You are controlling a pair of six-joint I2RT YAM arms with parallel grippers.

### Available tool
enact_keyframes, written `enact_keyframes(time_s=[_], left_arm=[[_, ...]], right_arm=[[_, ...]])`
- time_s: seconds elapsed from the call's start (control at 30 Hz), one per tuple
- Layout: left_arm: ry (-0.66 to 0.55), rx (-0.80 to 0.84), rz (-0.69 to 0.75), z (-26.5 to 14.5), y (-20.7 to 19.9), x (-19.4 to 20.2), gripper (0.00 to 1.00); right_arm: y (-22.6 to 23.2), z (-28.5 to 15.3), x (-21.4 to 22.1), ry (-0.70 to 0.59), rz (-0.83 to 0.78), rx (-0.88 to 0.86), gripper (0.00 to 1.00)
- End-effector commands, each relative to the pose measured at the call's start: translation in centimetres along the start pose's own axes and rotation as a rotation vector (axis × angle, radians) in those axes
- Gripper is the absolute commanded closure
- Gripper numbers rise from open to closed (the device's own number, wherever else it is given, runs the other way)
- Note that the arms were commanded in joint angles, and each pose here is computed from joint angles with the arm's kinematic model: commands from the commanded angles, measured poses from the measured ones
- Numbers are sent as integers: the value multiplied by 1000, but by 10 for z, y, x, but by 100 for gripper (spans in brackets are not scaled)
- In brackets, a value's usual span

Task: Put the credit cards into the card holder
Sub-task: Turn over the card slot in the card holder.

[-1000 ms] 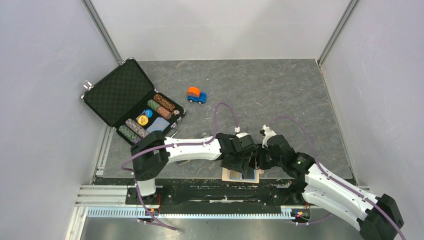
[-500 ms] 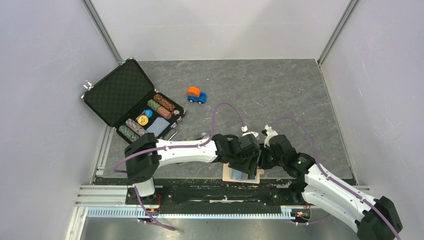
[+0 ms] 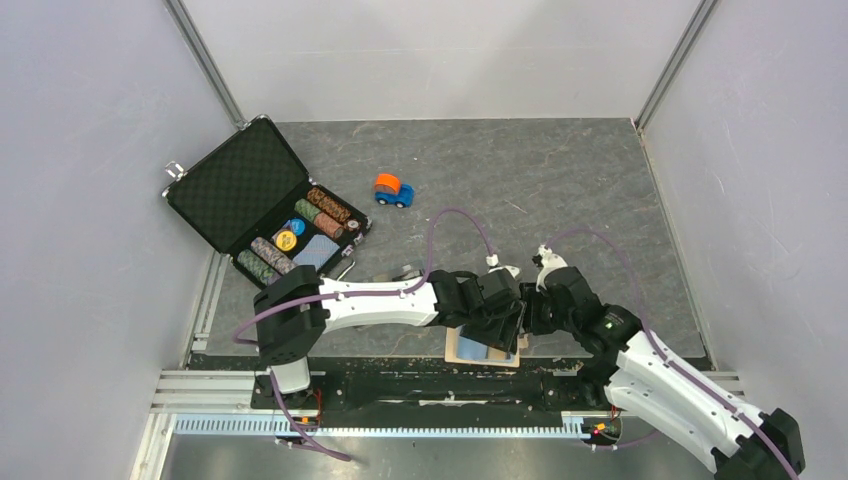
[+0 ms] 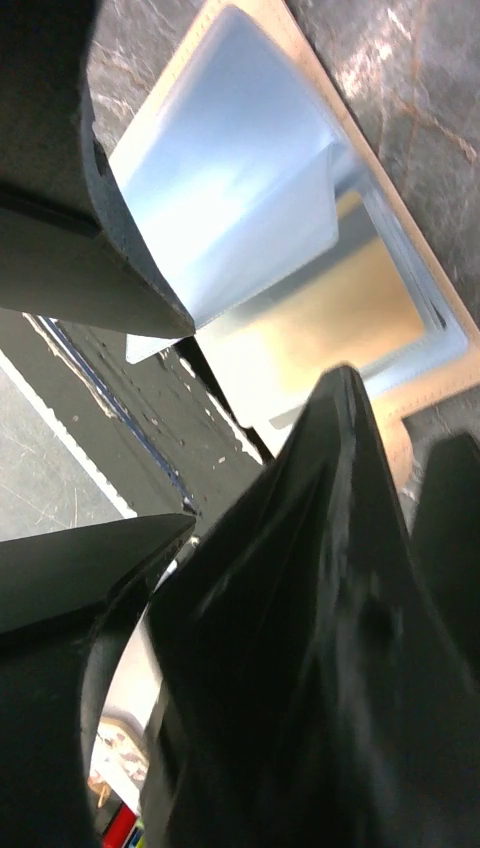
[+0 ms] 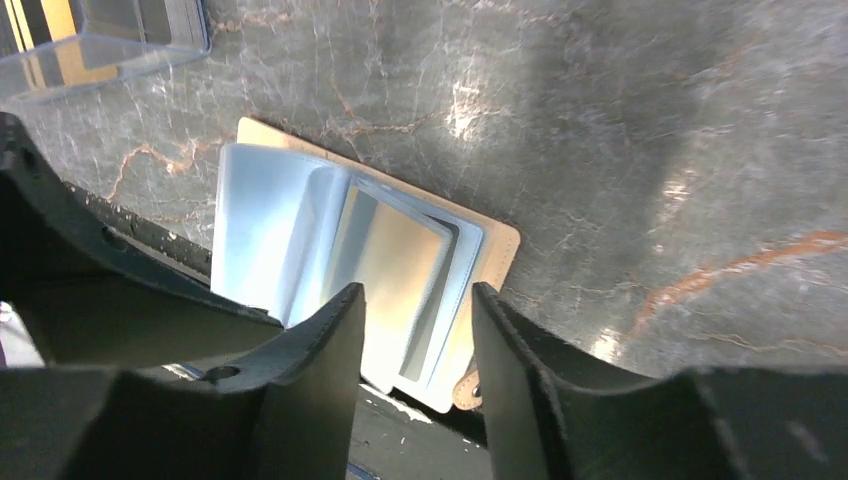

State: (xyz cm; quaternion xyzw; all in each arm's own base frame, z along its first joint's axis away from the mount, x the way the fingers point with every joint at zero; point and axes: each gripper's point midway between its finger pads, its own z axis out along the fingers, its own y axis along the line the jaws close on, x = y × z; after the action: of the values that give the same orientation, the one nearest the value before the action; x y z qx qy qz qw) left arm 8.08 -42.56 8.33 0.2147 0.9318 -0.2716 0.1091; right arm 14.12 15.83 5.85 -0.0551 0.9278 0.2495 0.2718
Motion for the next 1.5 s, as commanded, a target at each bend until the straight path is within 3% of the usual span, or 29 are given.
enact_keyframes(time_s=[0.0,0.13,0.33,0.57,0.77,1.23,1.47], left_arm=[[-39,-61,8,-9,9,-7,28],[-48,-65,7,-5,13,-6,25],[-35,-87,-13,-2,20,-1,25],[-59,-288,-22,-15,69,8,26],[-69,-290,-63,-19,91,16,26],[-301,238,-312,-84,74,-27,26],[-465,217,-417,-135,126,-47,24]], right_arm=[[3,-21,-33,-109,-18,44,52],[9,-22,-37,-111,-38,21,46],[18,-6,-18,-35,-41,-66,45],[24,8,-2,27,-29,-131,46],[31,14,-4,64,-45,-149,46],[68,24,-35,53,-69,-236,41],[88,33,-43,63,-95,-264,36]])
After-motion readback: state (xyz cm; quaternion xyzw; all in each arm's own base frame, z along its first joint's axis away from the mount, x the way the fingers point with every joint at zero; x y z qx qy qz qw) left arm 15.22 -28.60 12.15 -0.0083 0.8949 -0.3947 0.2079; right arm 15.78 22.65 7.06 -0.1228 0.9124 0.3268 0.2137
